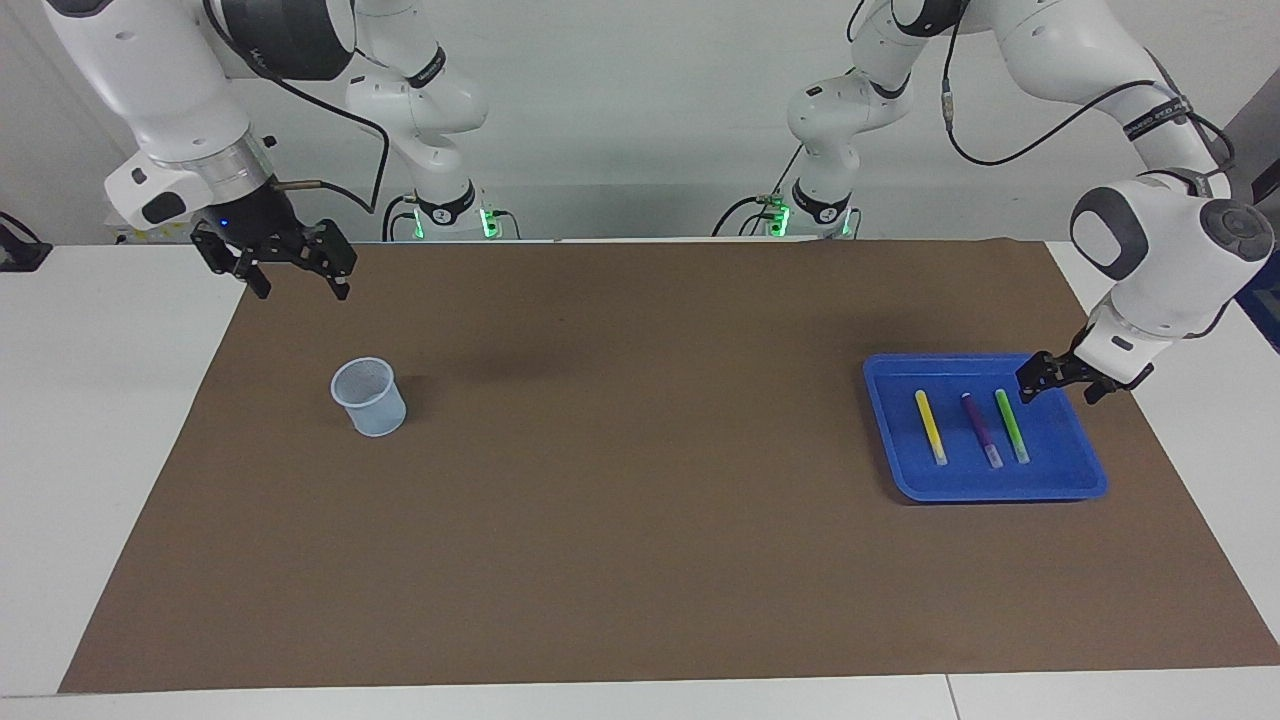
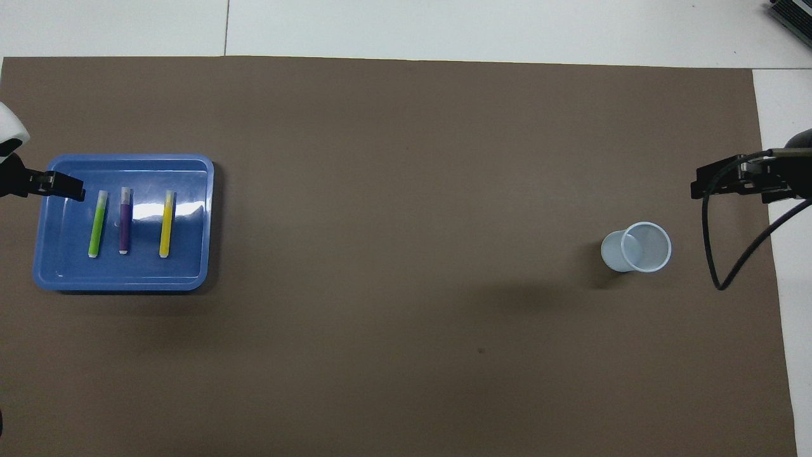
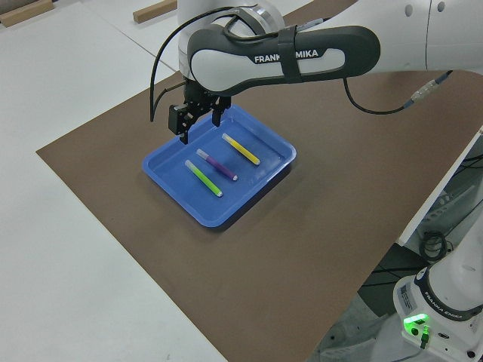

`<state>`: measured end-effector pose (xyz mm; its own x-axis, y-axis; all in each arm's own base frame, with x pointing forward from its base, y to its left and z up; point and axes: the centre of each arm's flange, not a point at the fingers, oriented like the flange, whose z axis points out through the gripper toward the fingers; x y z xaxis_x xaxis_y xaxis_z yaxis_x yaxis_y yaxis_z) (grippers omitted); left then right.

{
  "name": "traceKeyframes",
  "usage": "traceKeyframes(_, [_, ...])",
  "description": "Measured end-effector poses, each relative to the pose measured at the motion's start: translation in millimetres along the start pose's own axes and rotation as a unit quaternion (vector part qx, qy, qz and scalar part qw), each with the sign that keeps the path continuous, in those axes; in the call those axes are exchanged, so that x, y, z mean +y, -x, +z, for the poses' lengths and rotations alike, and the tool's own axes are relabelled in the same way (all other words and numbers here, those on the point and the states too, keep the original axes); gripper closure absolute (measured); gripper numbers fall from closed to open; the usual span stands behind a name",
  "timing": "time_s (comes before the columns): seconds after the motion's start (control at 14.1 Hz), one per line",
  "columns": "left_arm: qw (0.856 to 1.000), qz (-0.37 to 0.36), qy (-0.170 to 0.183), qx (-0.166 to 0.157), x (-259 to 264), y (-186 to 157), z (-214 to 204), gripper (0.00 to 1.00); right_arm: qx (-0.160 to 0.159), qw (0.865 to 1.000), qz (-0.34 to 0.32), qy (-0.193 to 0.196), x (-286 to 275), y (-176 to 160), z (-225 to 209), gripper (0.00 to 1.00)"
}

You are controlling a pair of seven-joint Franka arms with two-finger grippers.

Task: Right arm passes pens to left for tray arrangement
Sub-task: 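Open the left gripper and lift it off the green pen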

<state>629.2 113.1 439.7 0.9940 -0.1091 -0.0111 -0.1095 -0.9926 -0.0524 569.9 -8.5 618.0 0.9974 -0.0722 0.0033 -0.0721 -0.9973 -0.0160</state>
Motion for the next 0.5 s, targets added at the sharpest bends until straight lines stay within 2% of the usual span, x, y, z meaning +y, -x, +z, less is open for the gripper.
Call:
traceKeyframes(0.28, [0.999, -0.034, 0.001, -0.009, 43.6, -13.2, -43.0, 0.00, 0.002, 1.000, -0.001, 0.000, -0.8, 0.7, -1.7, 0.00])
traceKeyframes(0.5, [0.997, -0.066, 0.018, -0.022, 83.9, -16.5, -68.9, 0.00, 0.002, 1.000, -0.002, 0.000, -2.3, 1.0, -2.0, 0.00])
